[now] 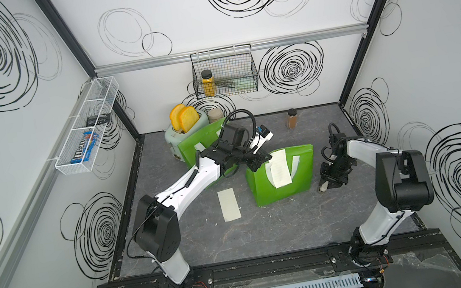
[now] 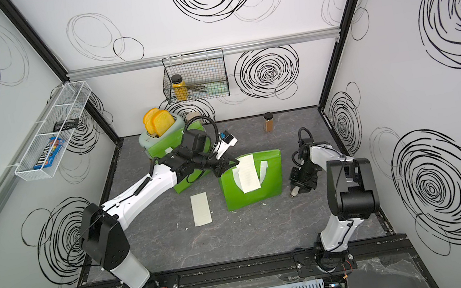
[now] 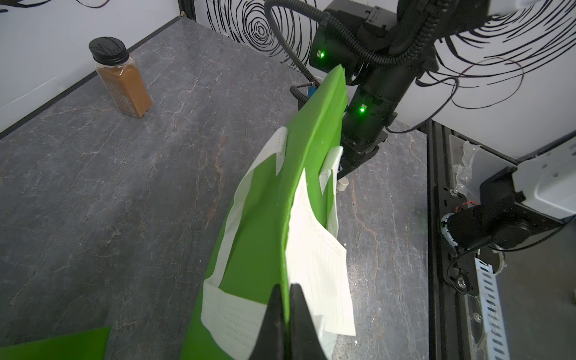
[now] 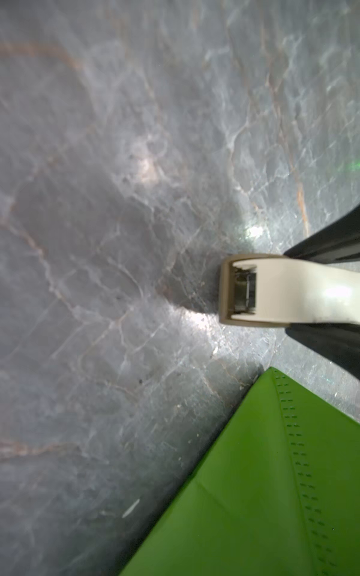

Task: Staple the receipts to the bags
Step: Pick up the stapler from the center of the board.

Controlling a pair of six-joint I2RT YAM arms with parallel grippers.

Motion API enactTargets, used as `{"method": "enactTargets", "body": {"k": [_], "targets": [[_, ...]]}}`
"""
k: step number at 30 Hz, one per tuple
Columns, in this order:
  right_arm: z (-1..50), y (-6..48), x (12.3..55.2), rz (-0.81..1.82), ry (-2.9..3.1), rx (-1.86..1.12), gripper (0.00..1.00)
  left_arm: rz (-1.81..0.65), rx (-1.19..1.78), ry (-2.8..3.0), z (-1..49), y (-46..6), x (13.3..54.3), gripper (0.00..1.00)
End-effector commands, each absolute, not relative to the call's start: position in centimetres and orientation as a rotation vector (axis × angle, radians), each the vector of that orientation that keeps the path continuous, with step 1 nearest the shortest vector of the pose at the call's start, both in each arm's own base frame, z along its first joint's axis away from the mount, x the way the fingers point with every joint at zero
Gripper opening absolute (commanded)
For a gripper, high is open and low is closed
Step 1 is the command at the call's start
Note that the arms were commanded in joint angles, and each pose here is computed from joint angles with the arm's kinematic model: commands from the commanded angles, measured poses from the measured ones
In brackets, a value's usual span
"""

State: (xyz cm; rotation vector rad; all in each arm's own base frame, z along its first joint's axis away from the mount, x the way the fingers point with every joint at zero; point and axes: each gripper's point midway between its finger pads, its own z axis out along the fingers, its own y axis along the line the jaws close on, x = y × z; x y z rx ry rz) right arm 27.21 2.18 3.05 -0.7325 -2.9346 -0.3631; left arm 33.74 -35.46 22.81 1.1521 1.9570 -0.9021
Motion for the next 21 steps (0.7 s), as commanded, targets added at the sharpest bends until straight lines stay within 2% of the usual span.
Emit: {"method": "enactTargets", "body": {"k": [1, 8, 11, 17, 21], "targets": [[3.8, 2.2, 26.7, -0.357, -2.916, -0.726, 0.26, -0.914, 1.162, 1.923, 23.4, -35.4, 33.6, 0.0], [8.4, 2.0, 27.7, -0.416, -3.101, -0.744, 0.15, -0.917, 1.15, 1.927, 23.3, -35.7, 33.6, 0.0], [11.9, 2.8, 28.4, -0.473, -3.251, -0.683, 0.15, -0.91, 1.118, 1.932, 23.5, -35.9, 33.7, 0.0], [22.4, 6.3, 30.3, -0.641, -3.675, -0.365, 0.16, -0.913, 1.053, 1.967, 23.0, -36.1, 33.8, 0.0], [29.9, 8.8, 30.2, -0.791, -3.97, -0.155, 0.18, -0.872, 1.022, 2.001, 22.5, -36.1, 33.9, 0.0]]}}
